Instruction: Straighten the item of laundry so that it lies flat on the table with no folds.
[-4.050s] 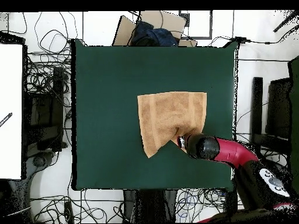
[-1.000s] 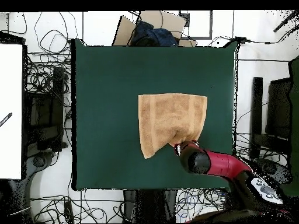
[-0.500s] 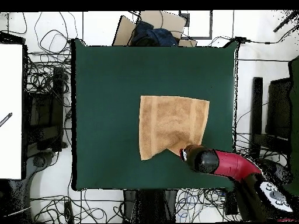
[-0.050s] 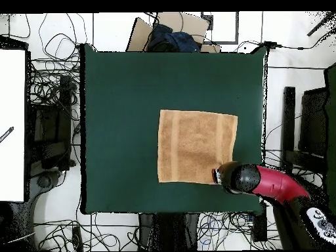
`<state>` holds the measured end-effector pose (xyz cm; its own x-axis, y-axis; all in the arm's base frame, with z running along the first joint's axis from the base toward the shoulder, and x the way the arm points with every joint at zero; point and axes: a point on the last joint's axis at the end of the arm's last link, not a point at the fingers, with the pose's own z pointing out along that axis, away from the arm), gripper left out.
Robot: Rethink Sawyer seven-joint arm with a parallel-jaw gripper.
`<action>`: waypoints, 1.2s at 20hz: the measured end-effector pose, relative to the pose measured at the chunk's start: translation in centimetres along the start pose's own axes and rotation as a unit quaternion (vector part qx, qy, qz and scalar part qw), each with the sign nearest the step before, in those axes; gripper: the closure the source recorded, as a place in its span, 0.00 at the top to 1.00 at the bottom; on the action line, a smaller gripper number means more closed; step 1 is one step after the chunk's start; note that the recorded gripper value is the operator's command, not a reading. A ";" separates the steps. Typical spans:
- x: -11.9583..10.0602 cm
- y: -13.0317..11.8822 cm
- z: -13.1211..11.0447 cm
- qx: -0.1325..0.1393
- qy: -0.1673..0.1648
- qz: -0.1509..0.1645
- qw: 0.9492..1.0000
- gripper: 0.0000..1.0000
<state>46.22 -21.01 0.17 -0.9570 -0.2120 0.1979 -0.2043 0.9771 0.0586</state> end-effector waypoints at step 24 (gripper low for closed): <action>-2.2 -2.6 -3.0 0.013 -0.043 0.008 0.999 1.00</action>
<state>49.45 -23.15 2.56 -0.9742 -0.1951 0.1132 -0.1929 0.9808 0.0299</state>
